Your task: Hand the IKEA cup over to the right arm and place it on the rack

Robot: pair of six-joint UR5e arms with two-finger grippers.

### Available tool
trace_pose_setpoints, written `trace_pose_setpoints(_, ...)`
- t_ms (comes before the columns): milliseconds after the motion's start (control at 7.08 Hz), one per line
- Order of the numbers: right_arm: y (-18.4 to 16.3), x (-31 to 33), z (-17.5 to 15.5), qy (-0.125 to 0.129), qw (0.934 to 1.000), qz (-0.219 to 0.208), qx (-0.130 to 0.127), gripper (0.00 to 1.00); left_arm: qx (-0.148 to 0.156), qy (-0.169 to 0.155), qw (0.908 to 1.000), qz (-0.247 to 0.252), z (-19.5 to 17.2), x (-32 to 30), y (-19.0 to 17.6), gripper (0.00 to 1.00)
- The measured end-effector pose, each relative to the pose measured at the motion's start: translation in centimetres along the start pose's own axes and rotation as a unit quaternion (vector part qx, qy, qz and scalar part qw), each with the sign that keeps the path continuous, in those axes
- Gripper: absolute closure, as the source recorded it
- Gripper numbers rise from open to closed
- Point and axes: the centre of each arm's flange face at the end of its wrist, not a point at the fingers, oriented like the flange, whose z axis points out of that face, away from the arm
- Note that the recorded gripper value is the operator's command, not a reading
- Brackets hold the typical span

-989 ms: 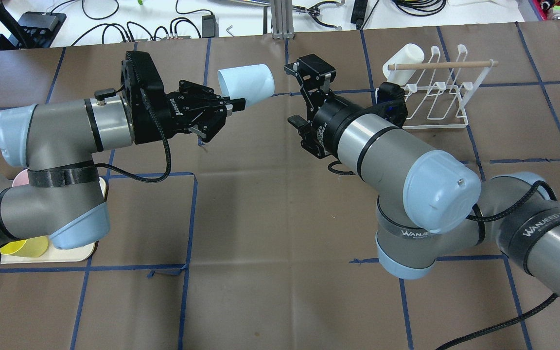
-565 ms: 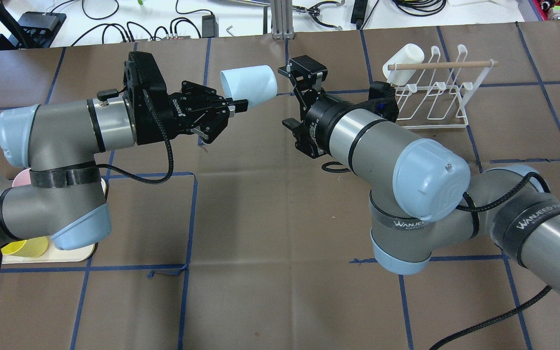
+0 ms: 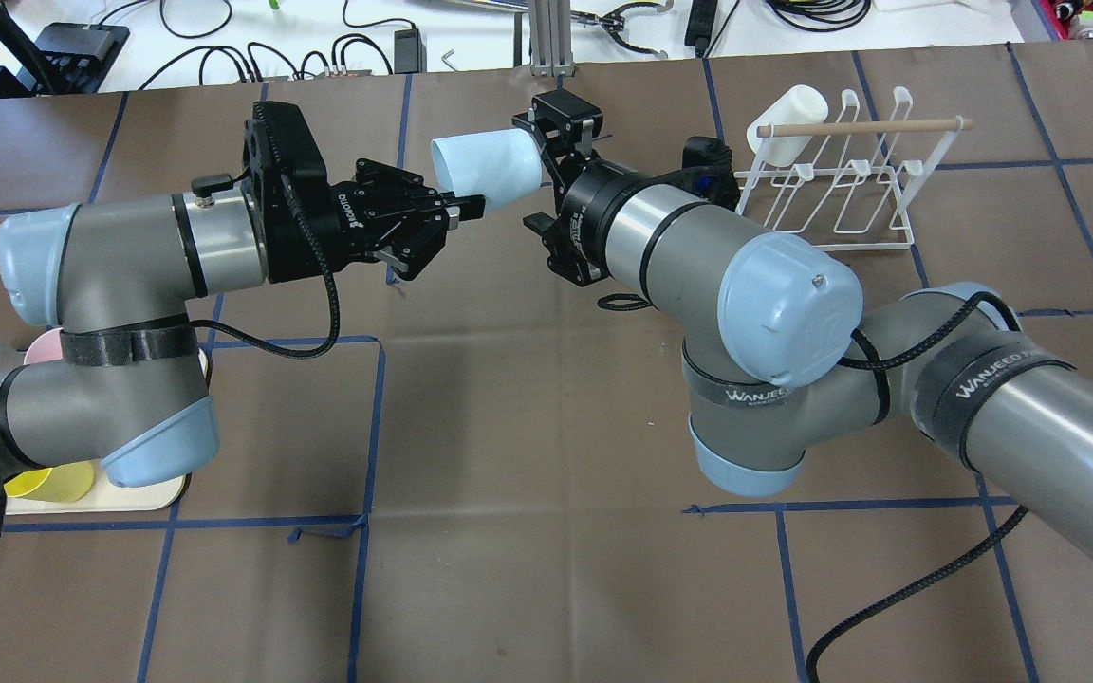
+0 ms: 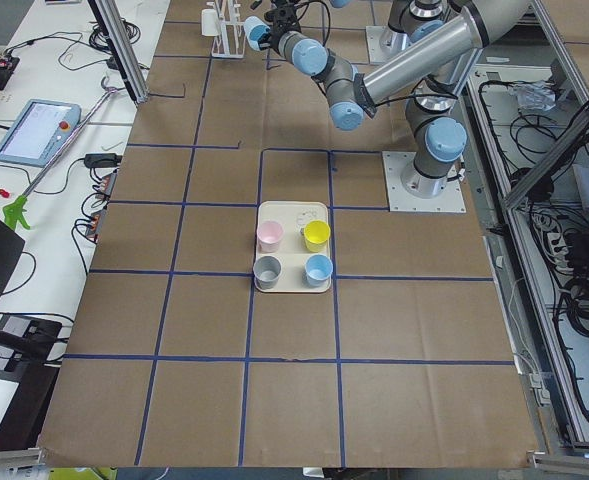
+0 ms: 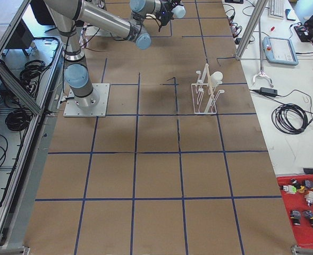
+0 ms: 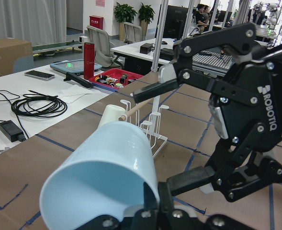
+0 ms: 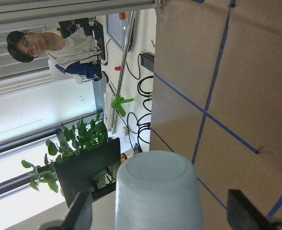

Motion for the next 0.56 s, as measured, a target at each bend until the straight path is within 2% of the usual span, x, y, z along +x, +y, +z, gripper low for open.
trace_pose_setpoints(565, 0.44, -0.1, 1.62, 0.009, 0.9999, -0.006, -0.009, 0.0, 0.0, 0.0, 1.0, -0.002, 0.04, 0.0, 0.04, 0.95)
